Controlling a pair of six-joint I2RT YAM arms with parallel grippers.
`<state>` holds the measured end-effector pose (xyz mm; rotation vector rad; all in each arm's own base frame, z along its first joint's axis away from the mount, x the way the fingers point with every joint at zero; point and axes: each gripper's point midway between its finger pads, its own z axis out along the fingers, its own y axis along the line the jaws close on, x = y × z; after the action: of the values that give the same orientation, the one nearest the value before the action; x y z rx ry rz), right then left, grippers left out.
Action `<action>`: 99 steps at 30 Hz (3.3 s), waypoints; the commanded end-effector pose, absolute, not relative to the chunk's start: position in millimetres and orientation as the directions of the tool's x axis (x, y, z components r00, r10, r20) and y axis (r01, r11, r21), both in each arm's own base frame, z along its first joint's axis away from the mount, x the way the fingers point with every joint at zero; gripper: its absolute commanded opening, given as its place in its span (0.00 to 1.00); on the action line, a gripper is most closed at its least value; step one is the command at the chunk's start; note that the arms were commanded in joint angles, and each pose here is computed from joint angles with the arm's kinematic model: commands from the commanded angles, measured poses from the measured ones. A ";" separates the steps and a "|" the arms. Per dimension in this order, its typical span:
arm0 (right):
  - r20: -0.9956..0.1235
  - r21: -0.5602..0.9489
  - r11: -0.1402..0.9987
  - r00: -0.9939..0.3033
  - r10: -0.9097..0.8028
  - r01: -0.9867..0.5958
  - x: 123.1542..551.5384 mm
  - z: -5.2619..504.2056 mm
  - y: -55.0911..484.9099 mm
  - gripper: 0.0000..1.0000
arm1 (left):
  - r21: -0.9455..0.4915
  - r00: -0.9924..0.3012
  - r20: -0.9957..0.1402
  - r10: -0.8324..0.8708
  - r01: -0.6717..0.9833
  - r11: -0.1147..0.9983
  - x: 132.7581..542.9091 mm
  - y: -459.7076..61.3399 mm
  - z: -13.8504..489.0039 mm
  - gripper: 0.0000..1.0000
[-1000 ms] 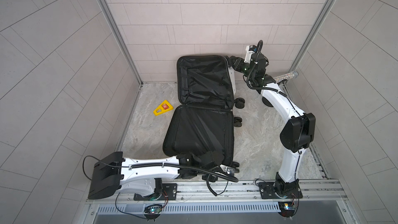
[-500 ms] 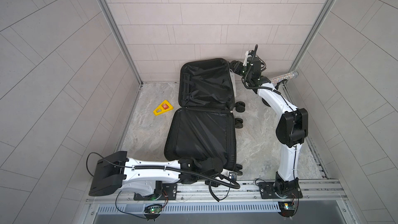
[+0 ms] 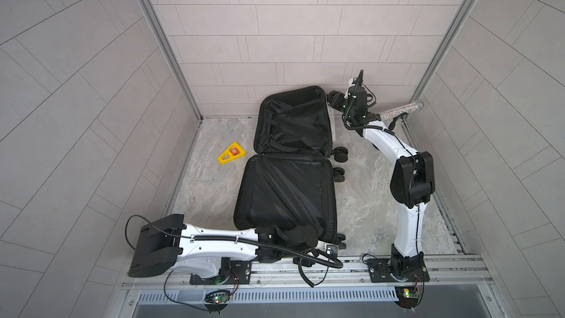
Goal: Open the suitcase zippers
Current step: Open the suitcase at the center of the board, then move the suitcase to the center of the board.
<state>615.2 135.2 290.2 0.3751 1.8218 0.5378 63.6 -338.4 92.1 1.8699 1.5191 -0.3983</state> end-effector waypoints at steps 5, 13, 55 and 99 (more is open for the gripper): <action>-0.853 0.323 0.946 -0.431 0.293 0.005 590.8 232.3 150.3 0.00 | 0.281 0.204 -0.685 0.700 0.960 -0.004 64.3 -355.4 95.2 0.00; -0.849 0.290 0.955 -0.442 0.290 0.068 580.2 213.4 138.7 0.06 | 0.272 0.199 -0.687 0.699 0.962 -0.006 61.4 -360.2 91.5 0.00; -0.803 0.241 0.940 -0.494 0.333 0.241 531.0 166.5 105.4 0.52 | 0.309 0.230 -0.658 0.717 0.951 -0.021 60.9 -364.9 91.9 0.00; -0.462 0.418 0.902 -0.880 0.110 -0.107 248.1 165.5 154.6 0.50 | -0.165 -0.655 -0.743 0.135 0.375 0.912 218.4 -177.8 208.9 0.72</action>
<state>258.6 138.6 165.4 0.0065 2.5598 0.5532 222.1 -191.9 230.2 0.4392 2.1771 -0.4293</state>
